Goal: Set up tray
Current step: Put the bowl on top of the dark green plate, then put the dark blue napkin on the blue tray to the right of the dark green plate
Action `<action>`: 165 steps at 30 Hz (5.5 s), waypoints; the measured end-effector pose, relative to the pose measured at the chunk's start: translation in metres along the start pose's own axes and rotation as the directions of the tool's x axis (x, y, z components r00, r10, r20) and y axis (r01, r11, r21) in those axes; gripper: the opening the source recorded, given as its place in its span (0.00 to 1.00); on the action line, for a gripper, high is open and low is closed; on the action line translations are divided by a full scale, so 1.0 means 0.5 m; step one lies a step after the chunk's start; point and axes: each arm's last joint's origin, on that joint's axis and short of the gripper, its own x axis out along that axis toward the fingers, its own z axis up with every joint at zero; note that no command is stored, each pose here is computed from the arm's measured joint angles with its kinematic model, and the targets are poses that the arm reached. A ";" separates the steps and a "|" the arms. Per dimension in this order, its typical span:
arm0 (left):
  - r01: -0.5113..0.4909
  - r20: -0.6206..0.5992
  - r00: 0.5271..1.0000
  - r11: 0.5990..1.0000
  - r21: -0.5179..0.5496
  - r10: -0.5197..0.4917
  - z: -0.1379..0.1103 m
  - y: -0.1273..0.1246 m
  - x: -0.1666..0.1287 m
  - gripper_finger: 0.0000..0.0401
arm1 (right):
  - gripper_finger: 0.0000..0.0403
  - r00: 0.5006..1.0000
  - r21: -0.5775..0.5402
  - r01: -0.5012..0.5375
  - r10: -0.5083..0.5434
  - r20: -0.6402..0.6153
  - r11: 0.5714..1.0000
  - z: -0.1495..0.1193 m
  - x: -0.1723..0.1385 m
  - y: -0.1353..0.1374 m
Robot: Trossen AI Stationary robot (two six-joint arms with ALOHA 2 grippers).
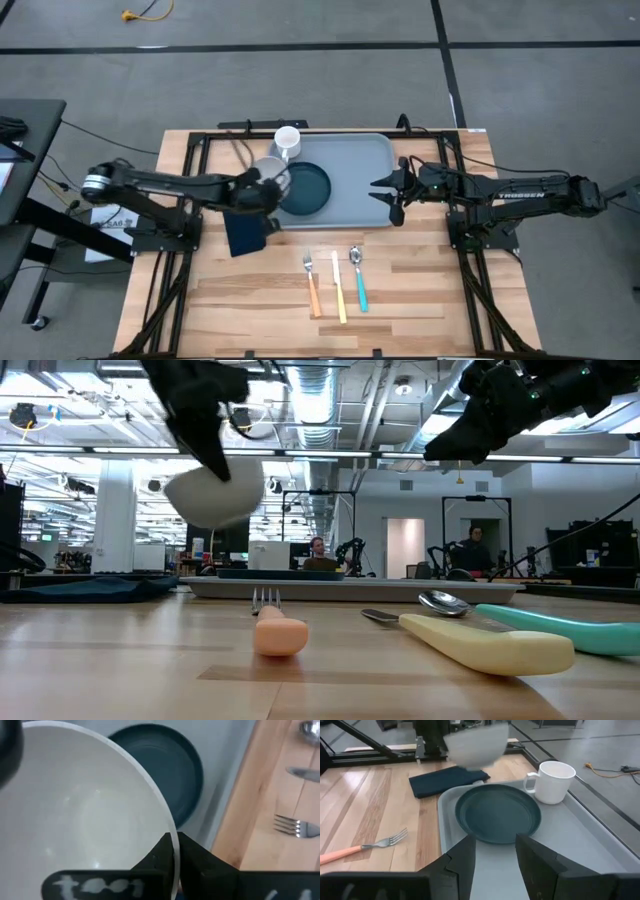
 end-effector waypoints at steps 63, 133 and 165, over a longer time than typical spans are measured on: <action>0.143 -0.238 0.968 0.960 0.240 -0.085 0.123 -0.005 0.206 0.01 | 0.33 0.998 -0.018 -0.004 0.003 -0.055 1.000 -0.011 0.000 0.000; -0.034 0.023 0.999 0.998 0.050 0.033 0.087 -0.111 0.004 0.46 | 0.33 0.993 0.016 -0.008 0.010 -0.116 1.000 -0.022 -0.001 0.003; 0.020 -0.048 0.998 0.992 -0.125 -0.027 -0.240 -0.176 -0.008 0.46 | 0.33 0.991 -0.023 -0.121 0.119 -0.056 0.992 -0.011 -0.006 0.051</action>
